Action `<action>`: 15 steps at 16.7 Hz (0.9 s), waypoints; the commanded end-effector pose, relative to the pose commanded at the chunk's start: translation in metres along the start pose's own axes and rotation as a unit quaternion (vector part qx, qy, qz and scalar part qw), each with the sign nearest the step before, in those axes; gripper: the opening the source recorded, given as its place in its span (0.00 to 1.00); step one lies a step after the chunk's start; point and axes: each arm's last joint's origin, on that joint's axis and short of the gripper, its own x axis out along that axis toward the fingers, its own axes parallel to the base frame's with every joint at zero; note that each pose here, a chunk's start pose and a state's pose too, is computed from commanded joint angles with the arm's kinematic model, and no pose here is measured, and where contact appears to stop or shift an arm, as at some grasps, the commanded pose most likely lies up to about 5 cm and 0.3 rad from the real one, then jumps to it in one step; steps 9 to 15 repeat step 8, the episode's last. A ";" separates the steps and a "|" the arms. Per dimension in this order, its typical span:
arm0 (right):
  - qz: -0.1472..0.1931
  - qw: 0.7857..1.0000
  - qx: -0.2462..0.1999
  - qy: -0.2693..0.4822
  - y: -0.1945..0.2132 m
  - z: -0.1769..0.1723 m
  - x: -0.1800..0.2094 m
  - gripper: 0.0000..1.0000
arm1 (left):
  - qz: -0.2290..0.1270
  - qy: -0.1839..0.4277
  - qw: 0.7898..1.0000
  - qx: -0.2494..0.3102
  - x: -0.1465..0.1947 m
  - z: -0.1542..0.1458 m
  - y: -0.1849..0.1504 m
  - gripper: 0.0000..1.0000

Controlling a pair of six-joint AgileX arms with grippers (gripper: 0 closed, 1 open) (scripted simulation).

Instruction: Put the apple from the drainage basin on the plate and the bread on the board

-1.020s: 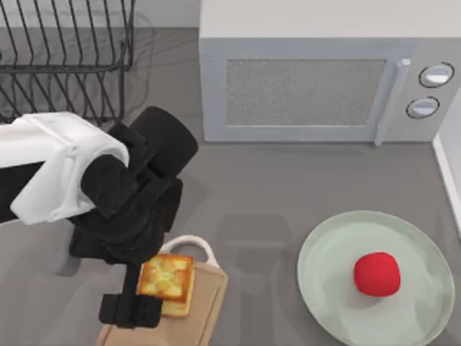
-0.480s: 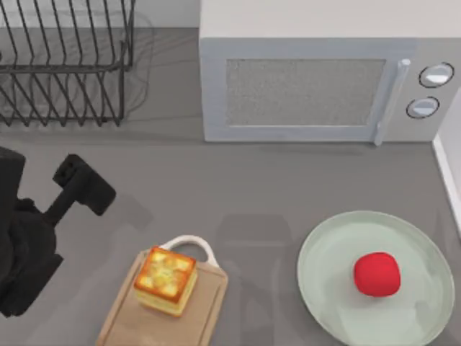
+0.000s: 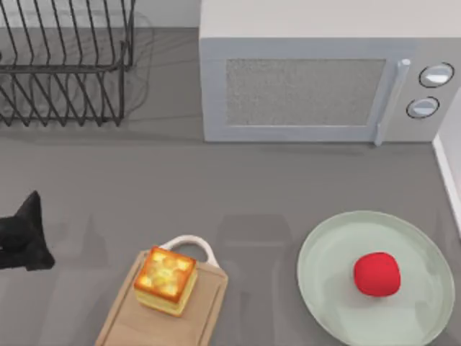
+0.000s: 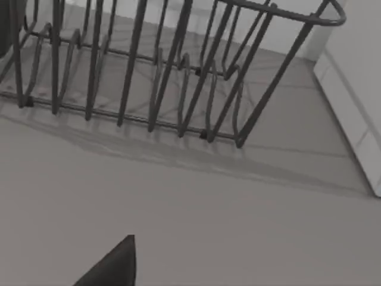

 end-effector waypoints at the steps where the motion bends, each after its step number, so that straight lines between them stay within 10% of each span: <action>1: 0.000 1.000 0.000 0.000 0.000 0.000 0.000 1.00 | 0.006 -0.035 0.999 0.031 -0.003 -0.003 0.004 1.00; 6: 0.000 1.000 0.000 0.000 0.000 0.000 0.000 1.00 | 0.039 -0.135 0.983 0.119 -0.008 -0.010 0.015 1.00; 15: 0.000 1.000 0.000 0.000 0.000 0.000 0.000 1.00 | 0.040 -0.138 0.982 0.122 -0.008 -0.010 0.015 1.00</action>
